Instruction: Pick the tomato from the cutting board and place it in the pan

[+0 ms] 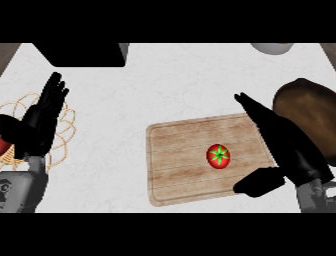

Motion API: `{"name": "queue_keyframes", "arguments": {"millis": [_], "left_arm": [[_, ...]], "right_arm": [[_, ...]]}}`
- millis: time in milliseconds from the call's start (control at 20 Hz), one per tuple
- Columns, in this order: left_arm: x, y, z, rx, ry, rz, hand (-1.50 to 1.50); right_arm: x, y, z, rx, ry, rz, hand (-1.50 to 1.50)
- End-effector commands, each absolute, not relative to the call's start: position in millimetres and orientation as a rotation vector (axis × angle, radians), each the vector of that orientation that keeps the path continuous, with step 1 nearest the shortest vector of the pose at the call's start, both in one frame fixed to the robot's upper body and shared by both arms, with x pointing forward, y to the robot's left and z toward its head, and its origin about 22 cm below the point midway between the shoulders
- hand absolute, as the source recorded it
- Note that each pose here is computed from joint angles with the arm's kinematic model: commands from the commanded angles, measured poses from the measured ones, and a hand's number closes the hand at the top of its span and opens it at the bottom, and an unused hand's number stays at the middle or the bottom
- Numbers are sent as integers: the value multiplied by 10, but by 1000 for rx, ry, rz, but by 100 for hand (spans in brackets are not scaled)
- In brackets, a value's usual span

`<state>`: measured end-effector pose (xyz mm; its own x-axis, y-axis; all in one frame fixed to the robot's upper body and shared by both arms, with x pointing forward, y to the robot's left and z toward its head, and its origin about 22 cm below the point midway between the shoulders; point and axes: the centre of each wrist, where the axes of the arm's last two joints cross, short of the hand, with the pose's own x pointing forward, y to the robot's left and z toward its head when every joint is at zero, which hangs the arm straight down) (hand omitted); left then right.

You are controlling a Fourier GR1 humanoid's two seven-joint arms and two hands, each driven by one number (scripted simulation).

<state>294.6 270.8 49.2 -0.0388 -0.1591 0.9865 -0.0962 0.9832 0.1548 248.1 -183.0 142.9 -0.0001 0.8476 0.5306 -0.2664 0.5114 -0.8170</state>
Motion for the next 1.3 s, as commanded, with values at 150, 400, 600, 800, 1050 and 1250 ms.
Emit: {"name": "queue_keyframes", "arguments": {"millis": [150,400,600,800,1050,1250], "left_arm": [[3151,2813,497,212,-1632,-24,0],[2986,2675,586,209,-1613,-39,0],[2993,2855,514,212,-1622,-62,0],[2978,2681,568,211,-1622,-60,0],[2934,2593,562,213,-1617,-52,0],[2905,2880,508,215,-1620,-48,0]], "right_arm": [[2638,-1971,1216,-518,-1231,1000,-150],[2744,-1775,1055,-487,-1191,1071,-150],[2625,-1712,1005,-503,-1191,1107,-150],[2601,-1507,1069,-533,-1136,1142,-150],[2813,-1419,676,-624,-1004,1249,-150],[2848,-1494,892,-622,-958,1253,-150]]}}
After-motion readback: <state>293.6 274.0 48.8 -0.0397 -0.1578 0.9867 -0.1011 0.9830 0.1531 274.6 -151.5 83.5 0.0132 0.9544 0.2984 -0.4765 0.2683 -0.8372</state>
